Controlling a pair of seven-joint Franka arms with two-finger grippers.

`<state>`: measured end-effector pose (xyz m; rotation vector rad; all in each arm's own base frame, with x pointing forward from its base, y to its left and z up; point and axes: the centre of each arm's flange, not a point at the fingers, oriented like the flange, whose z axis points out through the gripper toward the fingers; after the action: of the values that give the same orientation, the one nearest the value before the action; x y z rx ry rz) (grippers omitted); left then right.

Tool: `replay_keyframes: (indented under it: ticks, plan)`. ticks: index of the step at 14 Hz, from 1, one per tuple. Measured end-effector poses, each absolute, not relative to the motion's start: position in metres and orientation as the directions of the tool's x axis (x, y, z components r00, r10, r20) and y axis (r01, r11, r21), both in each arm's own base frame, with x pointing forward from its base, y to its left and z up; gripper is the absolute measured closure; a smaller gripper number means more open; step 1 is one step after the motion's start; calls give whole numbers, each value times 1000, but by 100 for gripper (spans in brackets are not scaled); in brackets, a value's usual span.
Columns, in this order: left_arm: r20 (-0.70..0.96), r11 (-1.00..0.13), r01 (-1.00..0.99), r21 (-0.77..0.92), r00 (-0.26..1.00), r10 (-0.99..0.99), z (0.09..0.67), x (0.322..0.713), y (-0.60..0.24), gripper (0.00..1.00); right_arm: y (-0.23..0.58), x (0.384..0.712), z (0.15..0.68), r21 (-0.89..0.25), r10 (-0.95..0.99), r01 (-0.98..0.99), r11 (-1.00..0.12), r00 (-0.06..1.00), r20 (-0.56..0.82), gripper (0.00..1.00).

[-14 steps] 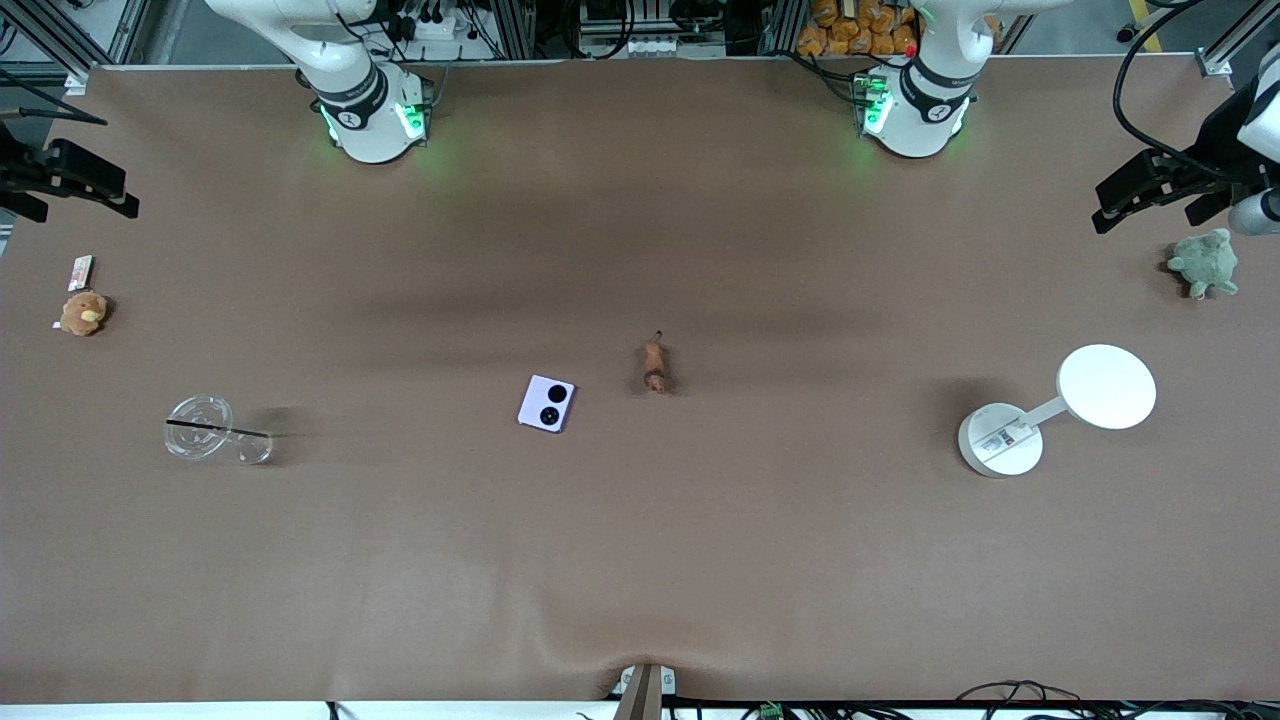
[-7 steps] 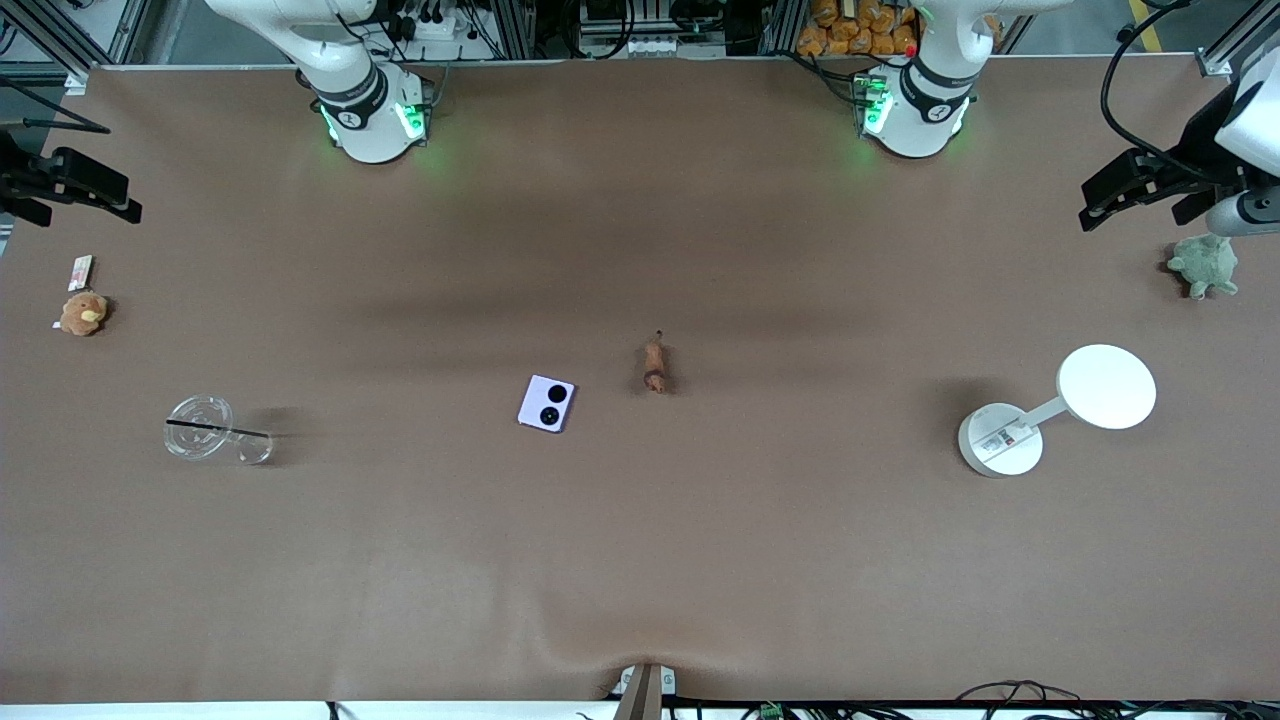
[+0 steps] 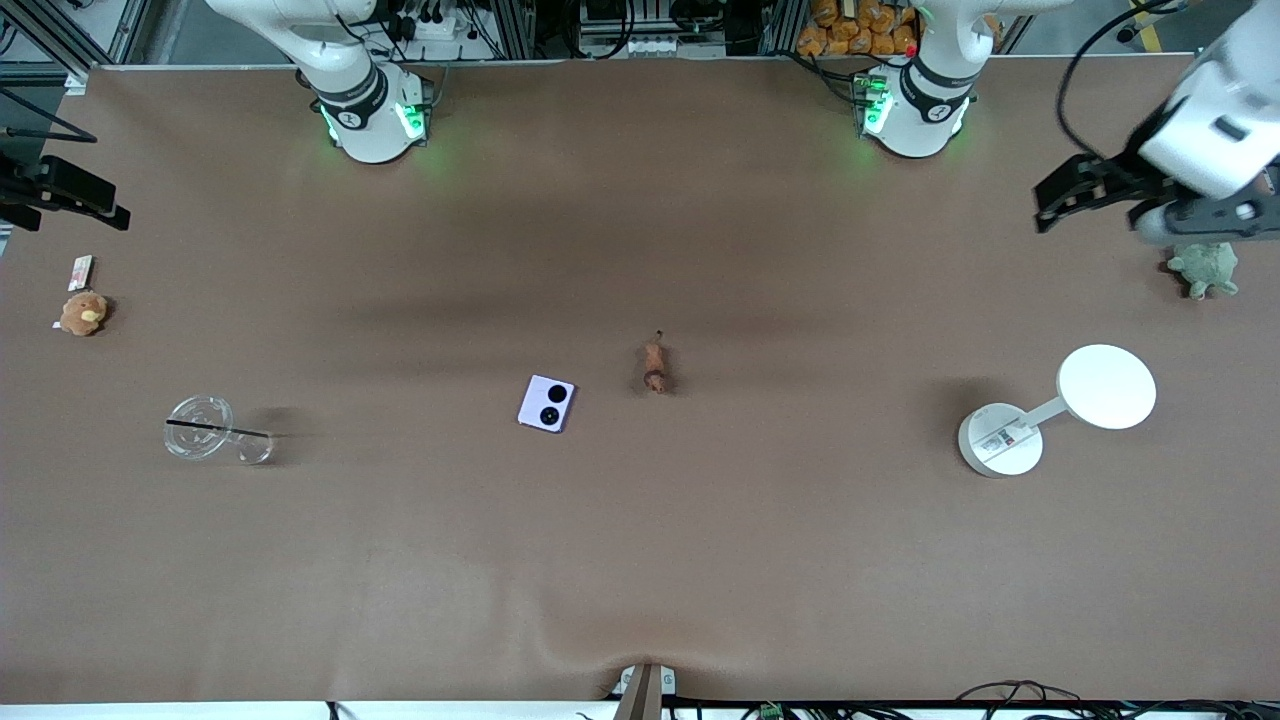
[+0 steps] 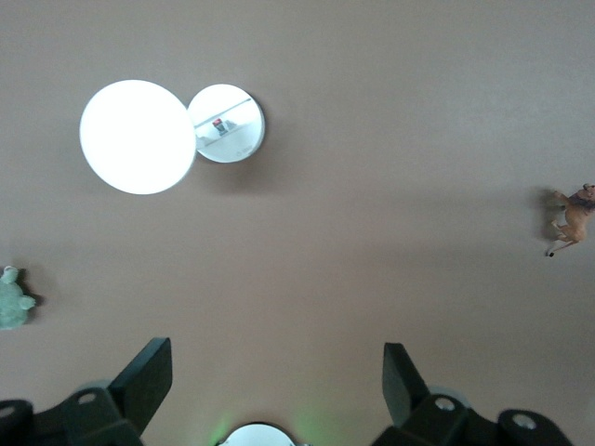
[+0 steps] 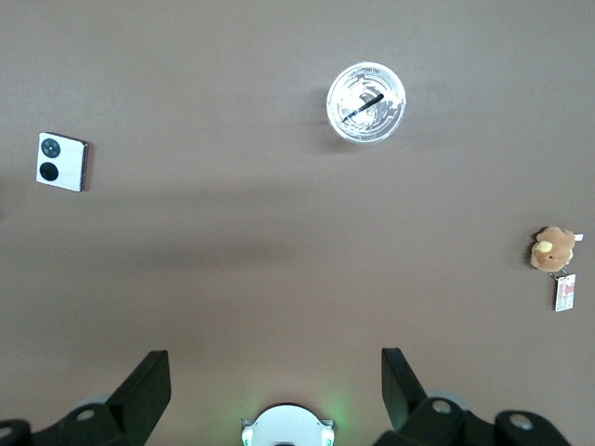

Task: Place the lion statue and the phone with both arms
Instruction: 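Reach the left gripper over the brown lion figurine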

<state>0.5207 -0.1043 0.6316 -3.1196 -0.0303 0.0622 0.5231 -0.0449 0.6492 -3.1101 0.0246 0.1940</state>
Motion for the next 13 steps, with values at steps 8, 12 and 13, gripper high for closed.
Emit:
replay_keyframes:
  ticks: [8,12,13]
  plan:
    - [-84,-1000,1,15,996,0,532,561,-244,0,-49,536,638,-24,-21,-24,-999,994,-110,0]
    - [-96,-997,70,15,993,68,485,563,-333,0,-49,546,628,-24,-20,-22,-999,994,-103,0]
    - [-95,-996,84,19,992,82,472,561,-351,0,-49,552,622,-24,-19,-22,-999,995,-100,0]
